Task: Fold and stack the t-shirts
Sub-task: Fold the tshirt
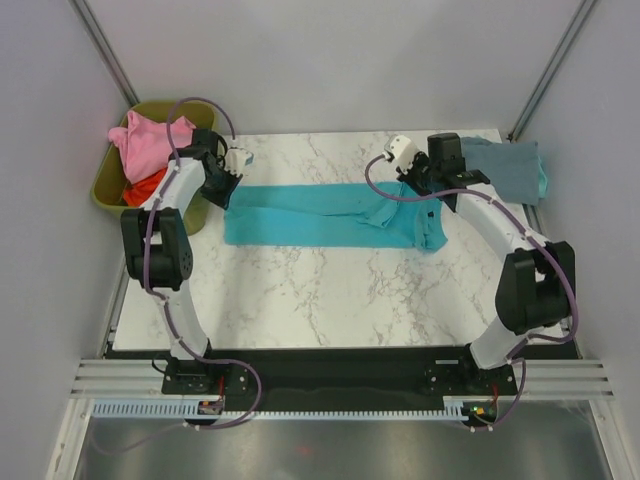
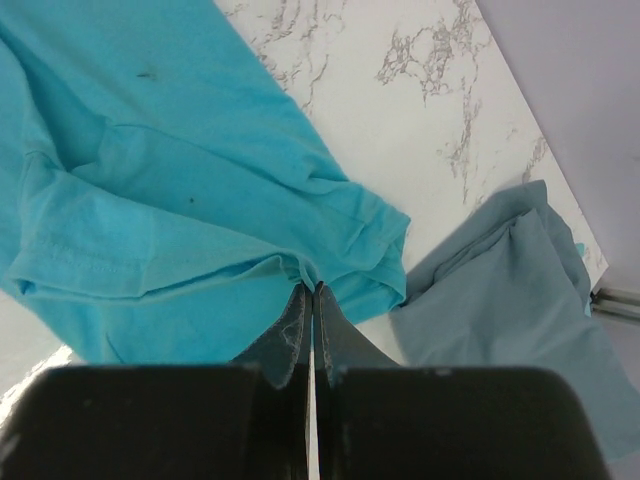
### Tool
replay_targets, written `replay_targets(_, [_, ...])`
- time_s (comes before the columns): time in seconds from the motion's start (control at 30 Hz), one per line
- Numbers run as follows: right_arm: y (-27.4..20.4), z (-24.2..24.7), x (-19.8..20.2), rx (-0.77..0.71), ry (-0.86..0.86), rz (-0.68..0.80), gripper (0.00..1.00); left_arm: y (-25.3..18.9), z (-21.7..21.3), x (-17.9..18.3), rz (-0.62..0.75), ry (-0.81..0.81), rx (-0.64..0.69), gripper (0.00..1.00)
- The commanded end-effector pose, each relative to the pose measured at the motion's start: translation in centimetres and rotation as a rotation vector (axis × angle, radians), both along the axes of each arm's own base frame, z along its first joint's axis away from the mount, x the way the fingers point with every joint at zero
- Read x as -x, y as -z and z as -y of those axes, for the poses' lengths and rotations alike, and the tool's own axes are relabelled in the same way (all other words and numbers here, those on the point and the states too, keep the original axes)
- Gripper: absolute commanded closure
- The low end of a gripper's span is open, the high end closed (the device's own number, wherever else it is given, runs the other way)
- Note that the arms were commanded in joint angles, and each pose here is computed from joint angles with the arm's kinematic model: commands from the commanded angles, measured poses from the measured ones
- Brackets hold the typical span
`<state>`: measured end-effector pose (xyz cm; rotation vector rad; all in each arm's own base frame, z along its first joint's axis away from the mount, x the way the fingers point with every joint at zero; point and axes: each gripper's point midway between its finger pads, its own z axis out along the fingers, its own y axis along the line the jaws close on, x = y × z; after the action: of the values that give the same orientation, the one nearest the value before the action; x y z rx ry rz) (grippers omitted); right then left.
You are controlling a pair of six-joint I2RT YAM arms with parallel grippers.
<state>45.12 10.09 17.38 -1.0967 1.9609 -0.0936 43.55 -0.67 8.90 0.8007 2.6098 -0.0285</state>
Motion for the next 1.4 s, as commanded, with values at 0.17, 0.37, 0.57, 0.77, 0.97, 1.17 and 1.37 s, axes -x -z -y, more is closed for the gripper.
replay_targets(0.17, [1.4,-0.1,-6.1,-0.03,0.042,0.03,1.0,1.4,-0.5,-5.2,-0.022,-0.085,-0.003,0.98])
replay_targets(0.37, [2.3,0.1,-9.0,-0.036,0.065,0.037,1.0,1.5,-0.6,-6.5,-0.009,-0.088,-0.007,0.98])
replay_targets(0.57, [0.9,0.1,-9.1,-0.048,0.05,0.064,1.0,-0.4,0.3,-5.5,0.01,-0.072,0.046,0.98])
replay_targets(0.77, [-0.4,0.9,-7.1,-0.052,0.058,0.077,1.0,-2.2,0.8,-3.7,0.036,-0.049,0.068,0.98])
replay_targets(0.97, [-1.6,1.6,-6.0,-0.061,0.069,0.1,1.0,-3.8,0.7,-3.5,0.076,-0.039,0.066,0.98])
replay_targets(1.17, [-2.5,1.8,-6.0,-0.068,0.078,0.116,1.0,-4.0,0.5,-3.5,0.081,-0.044,0.066,0.98])
replay_targets(1.37, [-2.6,2.4,-5.9,-0.056,0.086,0.122,1.0,-3.9,-1.4,-3.3,0.075,-0.09,0.069,0.98])
